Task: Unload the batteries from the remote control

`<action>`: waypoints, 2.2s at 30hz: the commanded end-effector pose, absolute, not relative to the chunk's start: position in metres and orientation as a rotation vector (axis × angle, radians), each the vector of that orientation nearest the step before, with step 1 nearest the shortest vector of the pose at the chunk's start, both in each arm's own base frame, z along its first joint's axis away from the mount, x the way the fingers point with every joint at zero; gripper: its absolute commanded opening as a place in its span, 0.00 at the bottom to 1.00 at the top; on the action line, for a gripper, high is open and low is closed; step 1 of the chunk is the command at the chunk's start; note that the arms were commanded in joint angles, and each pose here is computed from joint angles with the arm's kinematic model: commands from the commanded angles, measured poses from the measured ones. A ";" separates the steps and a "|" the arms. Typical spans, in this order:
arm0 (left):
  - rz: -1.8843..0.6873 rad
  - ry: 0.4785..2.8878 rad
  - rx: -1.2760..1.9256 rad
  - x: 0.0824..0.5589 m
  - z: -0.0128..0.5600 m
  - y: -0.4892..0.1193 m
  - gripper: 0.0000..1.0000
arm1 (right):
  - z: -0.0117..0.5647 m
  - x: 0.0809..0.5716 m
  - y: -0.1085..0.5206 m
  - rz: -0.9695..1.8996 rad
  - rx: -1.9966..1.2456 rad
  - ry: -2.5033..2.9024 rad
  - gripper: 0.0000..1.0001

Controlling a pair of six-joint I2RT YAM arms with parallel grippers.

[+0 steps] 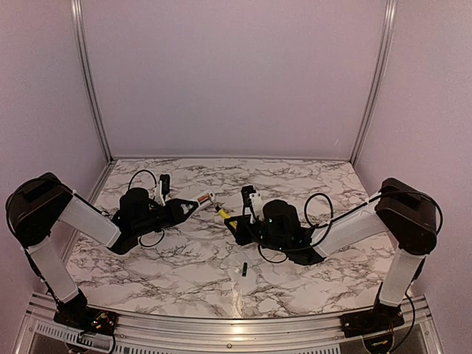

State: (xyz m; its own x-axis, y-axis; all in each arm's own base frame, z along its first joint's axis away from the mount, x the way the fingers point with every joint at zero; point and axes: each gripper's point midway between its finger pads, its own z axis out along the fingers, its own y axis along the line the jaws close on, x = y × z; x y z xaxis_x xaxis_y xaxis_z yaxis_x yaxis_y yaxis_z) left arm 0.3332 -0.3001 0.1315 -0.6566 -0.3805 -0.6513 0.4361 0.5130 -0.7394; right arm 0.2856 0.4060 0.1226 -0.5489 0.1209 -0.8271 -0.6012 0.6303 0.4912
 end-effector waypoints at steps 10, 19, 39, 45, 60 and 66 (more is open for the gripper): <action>-1.555 1.906 0.397 0.274 0.153 -0.356 0.00 | 0.151 0.284 0.452 0.390 -0.692 1.845 0.00; -1.566 1.919 0.415 0.274 0.150 -0.360 0.00 | 0.169 0.280 0.460 0.252 -0.869 1.789 0.00; -1.724 1.759 0.515 0.251 0.182 -0.361 0.00 | 0.255 0.239 0.416 1.726 -0.417 1.595 0.00; -1.756 1.741 0.545 0.245 0.186 -0.362 0.00 | 0.272 0.229 0.416 1.747 -0.509 1.495 0.00; -1.954 1.676 0.550 0.229 0.202 -0.363 0.00 | 0.238 0.258 0.382 1.387 -0.596 1.576 0.00; -1.897 1.712 0.537 0.236 0.193 -0.365 0.00 | 0.226 0.270 0.382 1.331 -0.548 1.674 0.00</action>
State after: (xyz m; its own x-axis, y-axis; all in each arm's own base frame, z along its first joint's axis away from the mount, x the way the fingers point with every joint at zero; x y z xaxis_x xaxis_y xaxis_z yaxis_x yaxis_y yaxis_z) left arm 0.2966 -0.3354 0.1991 -0.7482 -0.3573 -0.5590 0.5729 0.0768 -0.8160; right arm 0.2565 0.3761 0.1923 -0.5556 0.1304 -0.8212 -0.7630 0.3126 0.5658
